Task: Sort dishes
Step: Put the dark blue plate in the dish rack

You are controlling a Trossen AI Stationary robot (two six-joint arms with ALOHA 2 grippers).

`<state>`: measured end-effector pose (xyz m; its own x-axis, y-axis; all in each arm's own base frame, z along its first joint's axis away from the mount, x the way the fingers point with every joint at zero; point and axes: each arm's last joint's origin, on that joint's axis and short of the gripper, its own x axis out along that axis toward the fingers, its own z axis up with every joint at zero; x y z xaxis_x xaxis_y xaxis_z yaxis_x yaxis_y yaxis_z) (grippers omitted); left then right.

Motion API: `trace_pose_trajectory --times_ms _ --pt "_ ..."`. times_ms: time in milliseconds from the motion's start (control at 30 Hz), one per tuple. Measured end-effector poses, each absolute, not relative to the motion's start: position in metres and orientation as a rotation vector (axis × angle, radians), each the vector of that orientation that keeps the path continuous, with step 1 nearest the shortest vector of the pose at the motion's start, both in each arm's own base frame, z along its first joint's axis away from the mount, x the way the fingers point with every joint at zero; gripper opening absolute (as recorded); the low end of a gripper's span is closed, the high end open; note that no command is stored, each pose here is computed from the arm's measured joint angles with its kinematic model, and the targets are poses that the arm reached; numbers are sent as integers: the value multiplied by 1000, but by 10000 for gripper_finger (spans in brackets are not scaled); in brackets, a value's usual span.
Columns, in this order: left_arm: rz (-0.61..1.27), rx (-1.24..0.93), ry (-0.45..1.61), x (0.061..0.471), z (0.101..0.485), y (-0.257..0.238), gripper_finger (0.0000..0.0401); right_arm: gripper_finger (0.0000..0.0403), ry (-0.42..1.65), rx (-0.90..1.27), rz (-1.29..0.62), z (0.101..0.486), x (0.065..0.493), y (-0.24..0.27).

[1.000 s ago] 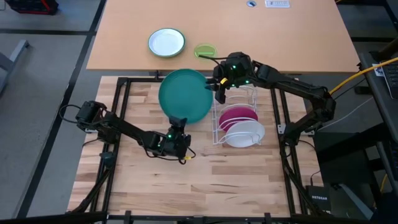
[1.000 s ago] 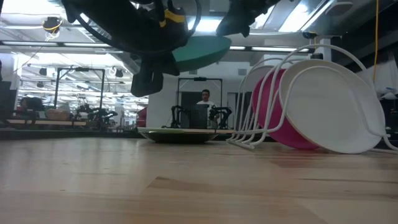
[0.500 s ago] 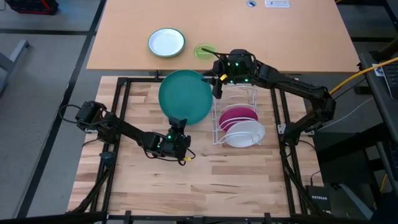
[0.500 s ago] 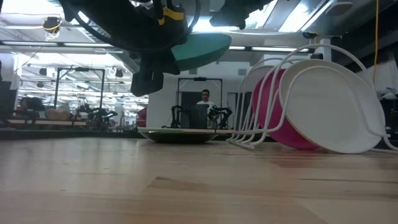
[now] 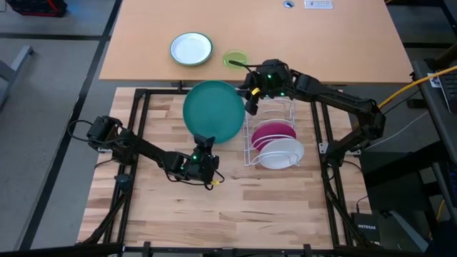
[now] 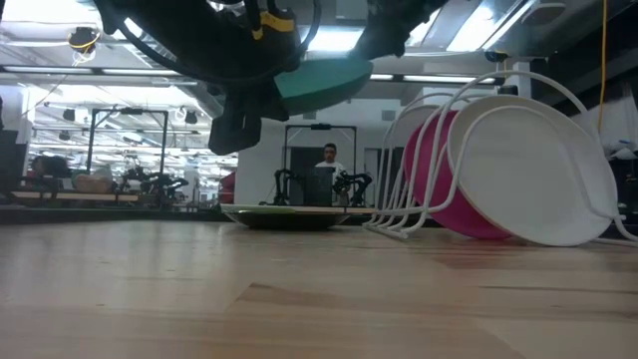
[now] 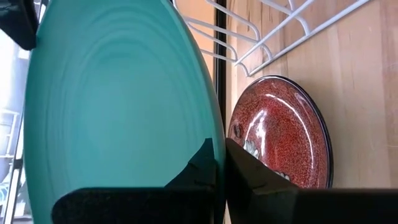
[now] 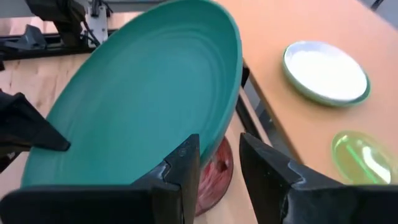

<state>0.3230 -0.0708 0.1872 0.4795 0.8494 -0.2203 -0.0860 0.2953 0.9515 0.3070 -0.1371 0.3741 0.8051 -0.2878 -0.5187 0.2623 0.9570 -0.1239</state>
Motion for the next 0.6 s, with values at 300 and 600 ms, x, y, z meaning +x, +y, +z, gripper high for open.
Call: trace_pose_trajectory --times_ms 300,600 --pt "744 1142 878 323 188 -71 0 117 595 71 -328 370 305 -136" --pt "708 1304 917 330 196 -72 0 117 604 228 -363 359 312 -139"
